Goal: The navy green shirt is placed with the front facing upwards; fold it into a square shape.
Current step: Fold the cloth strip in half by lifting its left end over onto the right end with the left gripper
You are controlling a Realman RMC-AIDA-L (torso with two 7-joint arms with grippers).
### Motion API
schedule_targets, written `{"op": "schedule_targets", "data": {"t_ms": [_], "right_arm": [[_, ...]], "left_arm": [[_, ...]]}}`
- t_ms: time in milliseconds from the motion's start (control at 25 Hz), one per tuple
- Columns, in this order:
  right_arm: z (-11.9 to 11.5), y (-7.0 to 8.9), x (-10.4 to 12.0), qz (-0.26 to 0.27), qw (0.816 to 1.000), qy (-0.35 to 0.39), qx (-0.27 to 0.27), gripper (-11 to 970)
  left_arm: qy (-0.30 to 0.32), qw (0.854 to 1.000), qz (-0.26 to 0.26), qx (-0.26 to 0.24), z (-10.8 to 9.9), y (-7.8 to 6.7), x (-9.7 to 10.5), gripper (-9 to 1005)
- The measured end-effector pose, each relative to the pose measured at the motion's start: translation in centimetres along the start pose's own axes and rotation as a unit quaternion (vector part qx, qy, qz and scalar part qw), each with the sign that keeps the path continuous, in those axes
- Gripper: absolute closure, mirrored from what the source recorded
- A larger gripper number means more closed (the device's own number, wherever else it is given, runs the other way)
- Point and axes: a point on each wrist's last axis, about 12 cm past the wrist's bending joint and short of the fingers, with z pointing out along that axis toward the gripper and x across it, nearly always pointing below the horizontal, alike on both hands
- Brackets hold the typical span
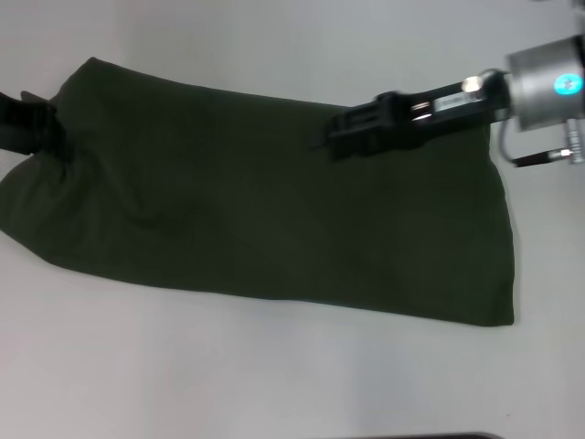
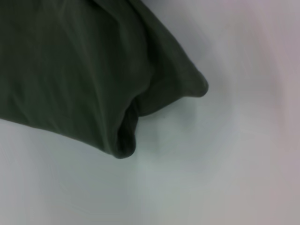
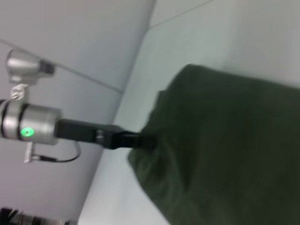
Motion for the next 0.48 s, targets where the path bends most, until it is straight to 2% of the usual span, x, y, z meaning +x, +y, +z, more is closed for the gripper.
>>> {"op": "schedule_targets", "data": {"t_ms": [120,280,480], "right_arm": [[2.2,0.9,-0.1,0.002,0.999,0.038,-0.015,198],[3.9,1.6,0.6,0.004,0.997,0.07,-0.03,196],[5.1,1.3,1.2,0.012,0.998,0.059,-0.032,263]], "left_arm": [[-0.003,1.0,0.002,0.0,-0.1,-0.1,-0.2,927],[-0.006,1.0,0.004,0.001,-0.2,-0.2,-0.3,927],[-0.011,1.0,0.002,0.008,-0.2,-0.3,-0.3,927]]}}
